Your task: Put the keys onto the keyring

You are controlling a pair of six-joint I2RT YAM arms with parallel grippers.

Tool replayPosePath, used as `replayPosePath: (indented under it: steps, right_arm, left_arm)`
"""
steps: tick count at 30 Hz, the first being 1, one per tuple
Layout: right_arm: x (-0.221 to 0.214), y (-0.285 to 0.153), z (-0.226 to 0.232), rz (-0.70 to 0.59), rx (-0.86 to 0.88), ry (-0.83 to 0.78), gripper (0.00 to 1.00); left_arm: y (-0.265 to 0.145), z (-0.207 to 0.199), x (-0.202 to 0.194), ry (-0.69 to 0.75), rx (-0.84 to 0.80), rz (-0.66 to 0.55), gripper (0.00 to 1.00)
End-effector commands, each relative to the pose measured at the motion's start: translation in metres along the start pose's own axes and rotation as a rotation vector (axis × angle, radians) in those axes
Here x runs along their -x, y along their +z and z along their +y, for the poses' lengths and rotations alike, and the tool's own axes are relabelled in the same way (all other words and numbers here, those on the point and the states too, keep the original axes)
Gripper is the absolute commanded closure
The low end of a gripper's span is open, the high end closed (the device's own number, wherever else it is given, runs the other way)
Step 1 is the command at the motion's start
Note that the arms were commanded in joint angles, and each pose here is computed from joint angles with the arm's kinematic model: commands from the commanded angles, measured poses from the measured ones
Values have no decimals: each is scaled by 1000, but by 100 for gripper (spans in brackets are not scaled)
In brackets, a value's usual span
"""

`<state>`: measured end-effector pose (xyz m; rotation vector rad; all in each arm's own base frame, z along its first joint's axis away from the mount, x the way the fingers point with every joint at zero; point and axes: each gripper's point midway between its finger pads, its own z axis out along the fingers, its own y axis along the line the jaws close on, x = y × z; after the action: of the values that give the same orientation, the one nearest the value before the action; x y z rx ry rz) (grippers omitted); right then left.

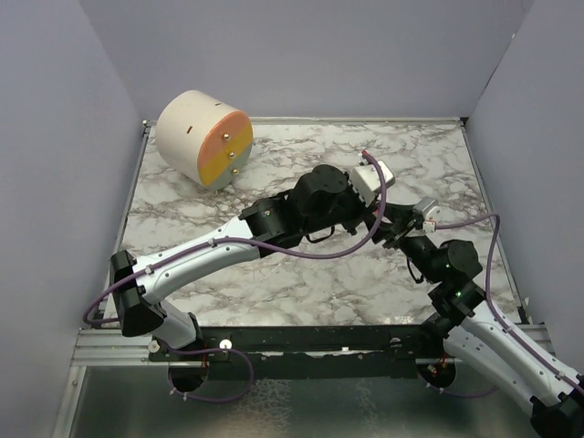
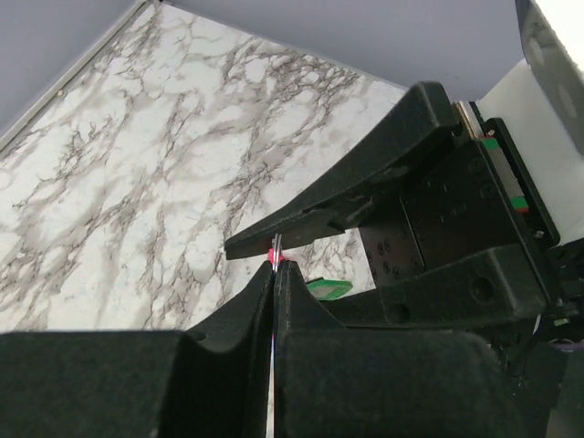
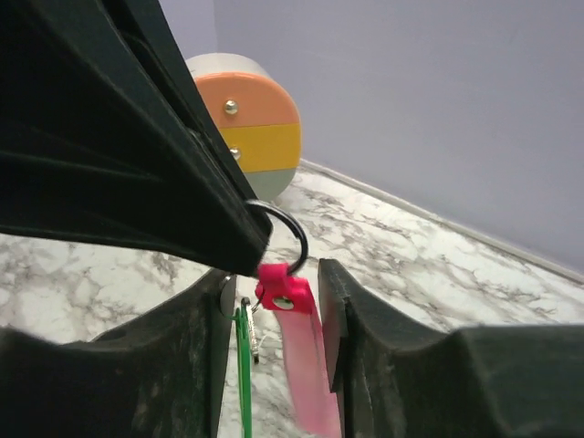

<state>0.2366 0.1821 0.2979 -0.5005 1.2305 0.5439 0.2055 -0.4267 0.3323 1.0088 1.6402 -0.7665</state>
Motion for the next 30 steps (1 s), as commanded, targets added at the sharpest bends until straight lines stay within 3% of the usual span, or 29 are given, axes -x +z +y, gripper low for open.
replayPosePath:
  steps: [1, 4, 8, 24, 30]
  right_arm:
    - [-1, 0, -14, 3, -81, 7, 69]
    - [1, -2, -17, -7, -104, 9, 84]
    - [3, -5, -19, -18, -113, 7, 89]
    - [-8, -2, -28, 23, -163, -7, 92]
    - [-15, -2, -36, 51, -208, -13, 92]
  left_arm:
    - [-12, 6, 20, -33, 53, -15, 100]
    - [-17, 7, 20, -42, 56, 1, 100]
    - [-20, 6, 15, -49, 54, 37, 100]
    - [-7, -4, -34, -86, 21, 281, 100]
    - [0, -3, -36, -79, 22, 333, 100]
